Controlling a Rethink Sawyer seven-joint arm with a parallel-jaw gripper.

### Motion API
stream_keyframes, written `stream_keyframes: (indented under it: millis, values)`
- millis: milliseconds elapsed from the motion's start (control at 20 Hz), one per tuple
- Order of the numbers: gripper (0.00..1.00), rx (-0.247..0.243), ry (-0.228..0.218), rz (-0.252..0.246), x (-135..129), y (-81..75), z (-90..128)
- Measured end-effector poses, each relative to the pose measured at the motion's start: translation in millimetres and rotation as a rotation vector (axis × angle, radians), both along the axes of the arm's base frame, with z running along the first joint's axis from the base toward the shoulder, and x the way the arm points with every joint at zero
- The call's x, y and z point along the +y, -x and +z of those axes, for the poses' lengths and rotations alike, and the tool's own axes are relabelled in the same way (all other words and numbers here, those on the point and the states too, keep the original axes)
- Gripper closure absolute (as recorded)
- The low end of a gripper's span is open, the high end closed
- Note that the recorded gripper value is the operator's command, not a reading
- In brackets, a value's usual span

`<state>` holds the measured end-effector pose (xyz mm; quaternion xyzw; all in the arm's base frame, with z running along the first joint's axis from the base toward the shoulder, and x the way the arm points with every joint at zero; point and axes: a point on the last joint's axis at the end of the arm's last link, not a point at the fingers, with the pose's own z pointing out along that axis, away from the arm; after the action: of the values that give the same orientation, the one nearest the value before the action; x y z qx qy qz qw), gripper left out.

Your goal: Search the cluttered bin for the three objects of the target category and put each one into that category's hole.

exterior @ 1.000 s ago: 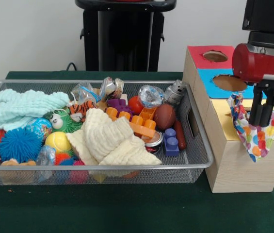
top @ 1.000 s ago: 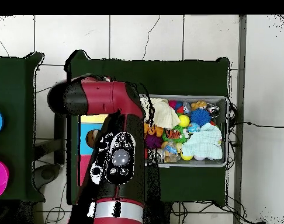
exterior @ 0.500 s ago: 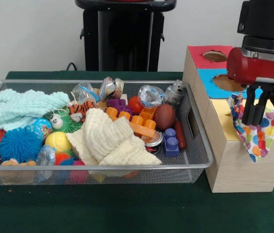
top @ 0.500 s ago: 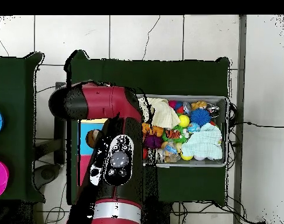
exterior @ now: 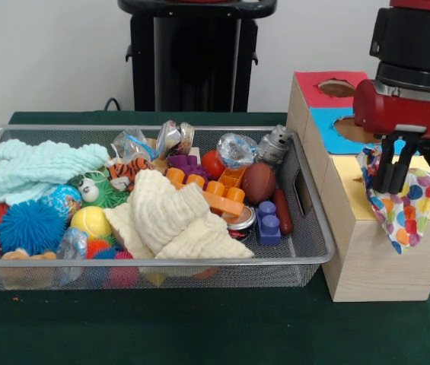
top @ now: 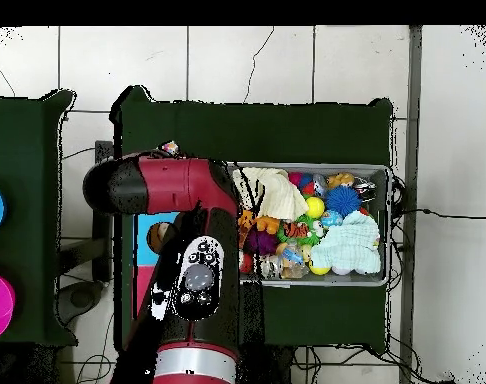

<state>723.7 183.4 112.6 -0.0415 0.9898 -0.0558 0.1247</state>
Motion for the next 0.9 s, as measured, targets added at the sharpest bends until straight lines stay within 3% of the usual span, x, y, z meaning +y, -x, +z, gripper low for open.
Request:
stream_keyframes:
  millis: [500,900]
  values:
    - [1.0,0.046,-0.012,-0.025,-9,14.4,-14]
    - [1.0,0.132,-0.094,-0.087,-6,14.1,-14]
